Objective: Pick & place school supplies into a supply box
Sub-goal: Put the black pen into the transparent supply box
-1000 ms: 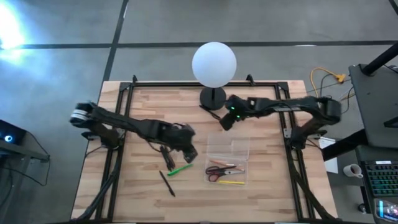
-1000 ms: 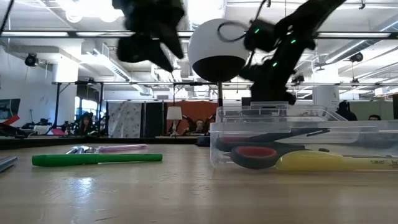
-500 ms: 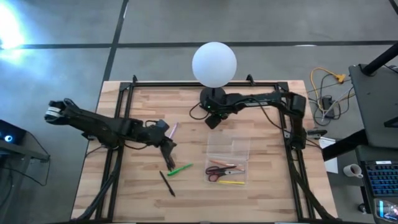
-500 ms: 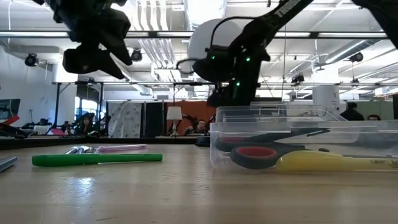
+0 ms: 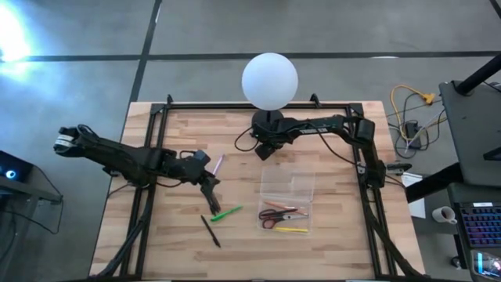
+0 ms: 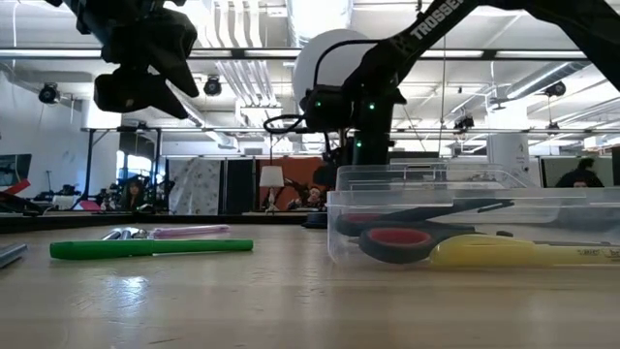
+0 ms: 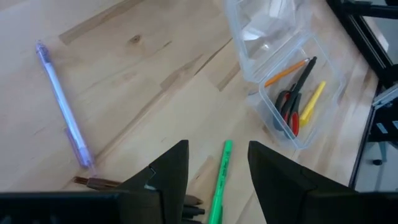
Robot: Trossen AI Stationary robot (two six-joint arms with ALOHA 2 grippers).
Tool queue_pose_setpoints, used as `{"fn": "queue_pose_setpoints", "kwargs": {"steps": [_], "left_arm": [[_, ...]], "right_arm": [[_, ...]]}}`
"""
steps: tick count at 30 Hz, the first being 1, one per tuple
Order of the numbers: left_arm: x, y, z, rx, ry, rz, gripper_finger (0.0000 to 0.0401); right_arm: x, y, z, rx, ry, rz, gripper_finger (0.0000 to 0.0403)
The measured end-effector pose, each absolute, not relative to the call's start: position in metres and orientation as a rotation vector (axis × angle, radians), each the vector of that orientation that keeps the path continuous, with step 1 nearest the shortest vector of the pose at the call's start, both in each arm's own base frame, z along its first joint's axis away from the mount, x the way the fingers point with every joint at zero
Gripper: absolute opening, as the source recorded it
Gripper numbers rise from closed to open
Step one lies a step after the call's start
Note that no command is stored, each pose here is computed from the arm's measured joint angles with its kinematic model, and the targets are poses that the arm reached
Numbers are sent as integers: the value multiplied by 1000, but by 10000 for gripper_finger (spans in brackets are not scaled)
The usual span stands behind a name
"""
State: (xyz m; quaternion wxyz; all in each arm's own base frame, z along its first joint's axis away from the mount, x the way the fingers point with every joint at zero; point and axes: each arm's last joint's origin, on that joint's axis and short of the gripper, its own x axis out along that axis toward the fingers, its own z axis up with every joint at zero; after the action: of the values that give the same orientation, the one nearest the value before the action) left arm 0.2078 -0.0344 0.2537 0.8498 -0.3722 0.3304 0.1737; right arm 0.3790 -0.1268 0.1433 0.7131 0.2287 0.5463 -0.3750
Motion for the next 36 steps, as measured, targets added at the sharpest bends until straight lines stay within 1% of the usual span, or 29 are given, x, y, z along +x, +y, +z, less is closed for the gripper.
{"fn": "queue_pose_setpoints", "kwargs": {"steps": [7, 10, 14, 20, 24, 31, 34, 36], "left_arm": [[208, -34, 253, -783, 700, 368, 150], [208, -34, 253, -783, 699, 368, 150], [208, -34, 253, -790, 699, 370, 150], [208, -34, 253, -790, 698, 370, 150], [208, -34, 253, -790, 698, 370, 150], [208, -34, 253, -790, 695, 373, 150], [208, -34, 253, -785, 685, 384, 150], [208, -34, 253, -780, 677, 395, 150]], "right_arm": [[382, -127, 126, 512, 1268, -764, 135], [382, -127, 121, 512, 1283, -760, 127], [382, -126, 120, 489, 1292, -733, 97], [382, -126, 119, 444, 1308, -700, 25], [381, -126, 120, 423, 1320, -681, 20], [375, -119, 144, 441, 1305, -613, 15], [376, -116, 162, 462, 1243, -499, 14], [376, -113, 178, 436, 1197, -432, 14]]}}
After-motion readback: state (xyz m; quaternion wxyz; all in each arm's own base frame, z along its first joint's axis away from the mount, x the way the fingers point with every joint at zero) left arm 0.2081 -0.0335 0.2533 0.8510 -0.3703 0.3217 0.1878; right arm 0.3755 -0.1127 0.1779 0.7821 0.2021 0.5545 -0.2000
